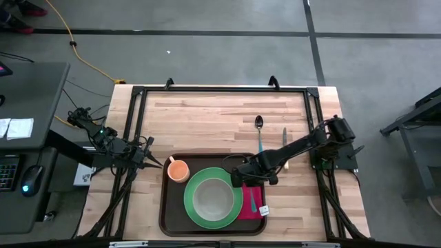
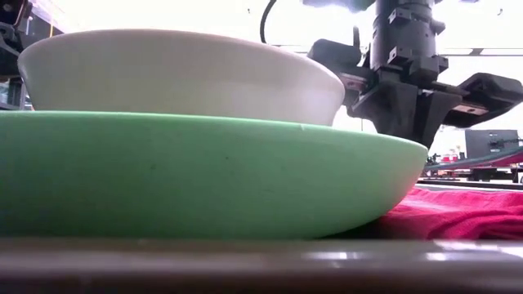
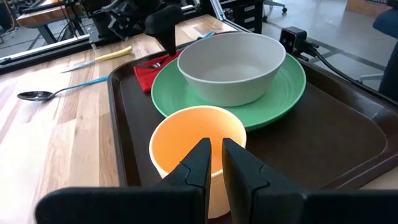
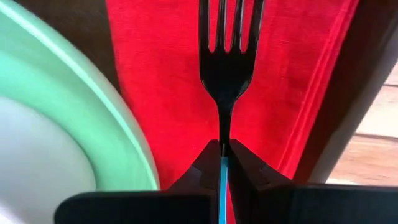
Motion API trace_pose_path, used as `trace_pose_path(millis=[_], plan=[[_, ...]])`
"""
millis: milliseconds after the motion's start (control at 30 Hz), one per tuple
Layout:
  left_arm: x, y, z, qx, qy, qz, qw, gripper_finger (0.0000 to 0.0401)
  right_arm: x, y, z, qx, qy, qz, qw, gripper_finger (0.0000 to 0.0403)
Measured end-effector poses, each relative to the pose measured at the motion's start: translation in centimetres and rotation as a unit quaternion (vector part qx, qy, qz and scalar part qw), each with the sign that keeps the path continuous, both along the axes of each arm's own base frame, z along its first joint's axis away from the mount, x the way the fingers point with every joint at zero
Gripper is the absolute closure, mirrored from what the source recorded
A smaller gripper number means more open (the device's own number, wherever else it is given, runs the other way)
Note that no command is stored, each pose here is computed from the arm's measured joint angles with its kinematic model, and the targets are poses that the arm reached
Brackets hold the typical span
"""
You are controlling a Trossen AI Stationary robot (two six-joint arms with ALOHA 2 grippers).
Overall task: Set up tray
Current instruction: Put the blue fork on the top of the table napkin to the right of the green plate on the brown serving tray
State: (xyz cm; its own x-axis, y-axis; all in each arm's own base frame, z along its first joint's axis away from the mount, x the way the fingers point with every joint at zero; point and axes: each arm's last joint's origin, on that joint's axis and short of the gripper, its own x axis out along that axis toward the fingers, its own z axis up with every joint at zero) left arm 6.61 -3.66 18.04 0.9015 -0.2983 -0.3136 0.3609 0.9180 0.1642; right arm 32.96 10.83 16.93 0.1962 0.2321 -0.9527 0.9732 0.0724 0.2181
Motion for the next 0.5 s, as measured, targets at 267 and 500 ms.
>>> trace_pose_path(millis=[267, 500], plan=[[0.0, 0.0, 0.0, 0.000, 0.001, -0.001, 1.000, 0.0329, 0.1, 0.0, -0.8, -0.004, 0.010, 0.005, 1.000, 0.0403], [0.0, 0.0, 0.0, 0.000, 0.001, -0.001, 1.000, 0.0329, 0.8, 0.3, -2.2, 0.003, 0.009, 0.017, 1.000, 0.0403]])
